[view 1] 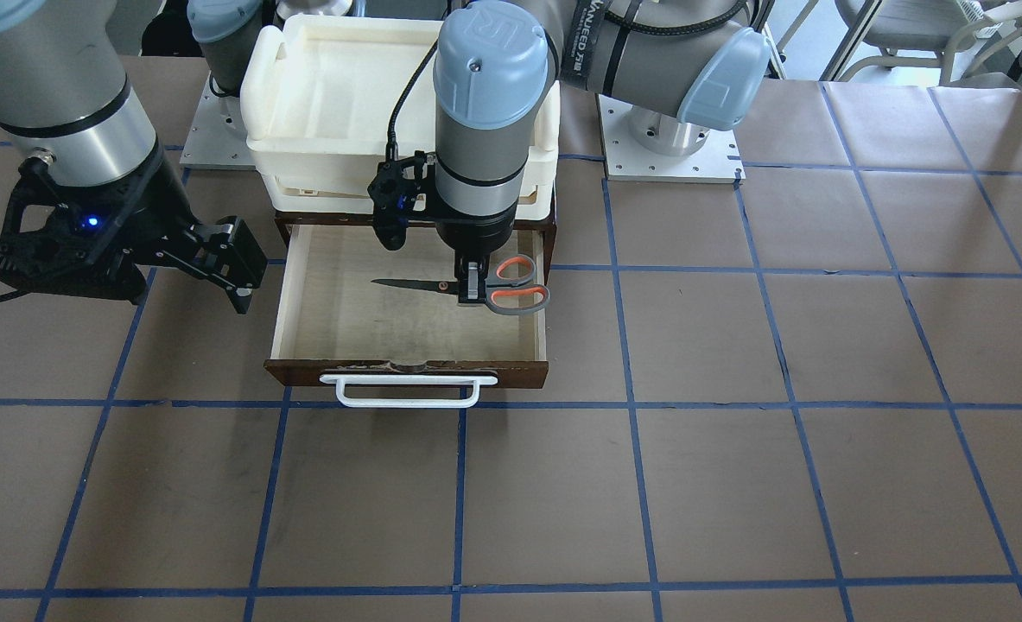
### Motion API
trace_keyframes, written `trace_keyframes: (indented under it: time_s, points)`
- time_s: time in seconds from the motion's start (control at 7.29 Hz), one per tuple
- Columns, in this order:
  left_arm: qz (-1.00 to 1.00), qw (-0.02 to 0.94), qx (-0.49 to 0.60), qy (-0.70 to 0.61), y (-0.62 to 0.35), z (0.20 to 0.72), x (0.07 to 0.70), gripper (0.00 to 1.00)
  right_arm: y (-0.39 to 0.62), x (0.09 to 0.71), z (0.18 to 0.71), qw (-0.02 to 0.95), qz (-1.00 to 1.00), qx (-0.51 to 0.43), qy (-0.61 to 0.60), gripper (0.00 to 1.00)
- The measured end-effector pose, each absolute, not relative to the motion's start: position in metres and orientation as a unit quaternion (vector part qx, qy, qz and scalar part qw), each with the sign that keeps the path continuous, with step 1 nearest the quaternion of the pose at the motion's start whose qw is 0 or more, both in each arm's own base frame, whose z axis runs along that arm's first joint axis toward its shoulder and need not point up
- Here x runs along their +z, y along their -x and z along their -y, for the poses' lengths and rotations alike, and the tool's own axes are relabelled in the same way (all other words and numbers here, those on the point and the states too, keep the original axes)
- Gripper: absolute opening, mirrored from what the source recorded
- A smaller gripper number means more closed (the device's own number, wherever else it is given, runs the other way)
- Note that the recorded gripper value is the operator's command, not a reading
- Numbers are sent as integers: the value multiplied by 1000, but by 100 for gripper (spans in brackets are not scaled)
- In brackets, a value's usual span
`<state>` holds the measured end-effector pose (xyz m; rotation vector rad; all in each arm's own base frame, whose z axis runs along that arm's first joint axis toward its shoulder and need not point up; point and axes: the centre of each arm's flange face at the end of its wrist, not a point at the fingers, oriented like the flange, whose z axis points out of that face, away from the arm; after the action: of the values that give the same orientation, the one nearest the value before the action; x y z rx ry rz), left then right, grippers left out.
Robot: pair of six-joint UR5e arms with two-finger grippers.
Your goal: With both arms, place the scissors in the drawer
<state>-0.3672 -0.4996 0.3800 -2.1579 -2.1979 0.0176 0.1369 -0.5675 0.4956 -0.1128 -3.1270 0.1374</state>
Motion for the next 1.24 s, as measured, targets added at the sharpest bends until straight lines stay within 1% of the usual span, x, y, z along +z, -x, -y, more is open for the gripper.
trace_keyframes:
  time_s: [0.41, 1.24]
  points:
    - [707, 37, -8, 707, 383, 495, 359, 0, -134, 502, 558, 9, 999, 40, 33, 100]
    - [702, 43, -21, 711, 394, 493, 337, 0, -135, 510, 547, 6, 999, 39, 34, 100]
